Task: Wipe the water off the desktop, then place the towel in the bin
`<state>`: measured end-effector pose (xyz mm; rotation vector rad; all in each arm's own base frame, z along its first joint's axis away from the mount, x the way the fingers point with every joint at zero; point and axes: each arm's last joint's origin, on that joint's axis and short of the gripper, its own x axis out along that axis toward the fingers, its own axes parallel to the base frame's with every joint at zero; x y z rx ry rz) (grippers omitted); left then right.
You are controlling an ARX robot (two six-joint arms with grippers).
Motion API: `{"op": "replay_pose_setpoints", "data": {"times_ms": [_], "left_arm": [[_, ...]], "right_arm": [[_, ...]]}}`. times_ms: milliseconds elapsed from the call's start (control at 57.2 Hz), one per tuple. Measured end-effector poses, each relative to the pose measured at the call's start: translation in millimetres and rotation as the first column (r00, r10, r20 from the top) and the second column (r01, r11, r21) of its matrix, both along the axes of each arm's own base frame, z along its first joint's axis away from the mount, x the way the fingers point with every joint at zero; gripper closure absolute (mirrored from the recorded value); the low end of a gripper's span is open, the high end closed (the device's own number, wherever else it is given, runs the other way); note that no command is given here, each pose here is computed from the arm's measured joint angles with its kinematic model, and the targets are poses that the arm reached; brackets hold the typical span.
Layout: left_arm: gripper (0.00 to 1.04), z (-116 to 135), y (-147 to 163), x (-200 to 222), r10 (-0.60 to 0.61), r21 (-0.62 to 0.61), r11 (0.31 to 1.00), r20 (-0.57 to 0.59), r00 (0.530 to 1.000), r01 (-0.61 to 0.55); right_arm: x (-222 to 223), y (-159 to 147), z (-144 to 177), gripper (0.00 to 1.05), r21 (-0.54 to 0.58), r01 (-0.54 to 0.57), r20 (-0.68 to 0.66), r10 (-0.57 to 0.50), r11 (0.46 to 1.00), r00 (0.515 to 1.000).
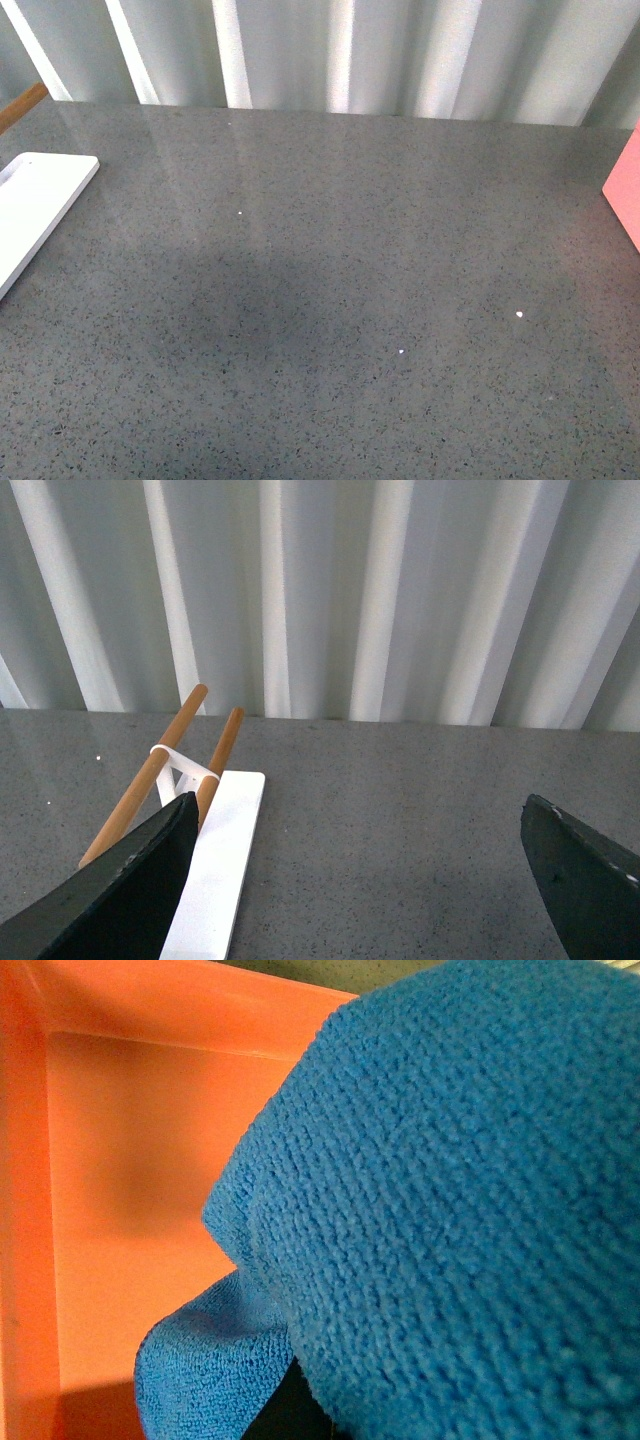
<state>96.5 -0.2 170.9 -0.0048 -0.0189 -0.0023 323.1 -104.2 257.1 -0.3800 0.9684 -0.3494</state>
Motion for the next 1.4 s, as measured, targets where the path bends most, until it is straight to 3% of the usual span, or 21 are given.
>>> {"op": "replay_pose_setpoints", "data": {"times_ms": [612,926,996,1380,1398], "left_arm": [[0.07,0.0,0.0,0.0,0.0,0.0,1.0,0.0,1.0,0.0],[0.07,0.0,0.0,0.0,0.0,0.0,1.0,0.0,1.0,0.0],[0.07,0.0,0.0,0.0,0.0,0.0,1.0,0.0,1.0,0.0],[0.07,0.0,0.0,0.0,0.0,0.0,1.0,0.0,1.0,0.0],[0.07,0.0,0.0,0.0,0.0,0.0,1.0,0.0,1.0,0.0]], "right_arm": [[7.4,-8.6,-27.3,0.99,0.136,0.02,-0.126,-0.003,0.99,0.992],[11.2,-6.7,-27.4,0.99,0.167,-0.006,-0.099,0.023,0.986,0.995],[11.3,-6.5,-27.4,0.9,0.168,-0.005,-0.099,0.022,0.986,0.995],[11.5,-6.0,-27.4,0.05,0.17,-0.006,-0.098,0.023,0.985,0.995],[11.4,-6.0,-27.3,0.05,0.17,-0.006,-0.097,0.023,0.985,0.995]]}}
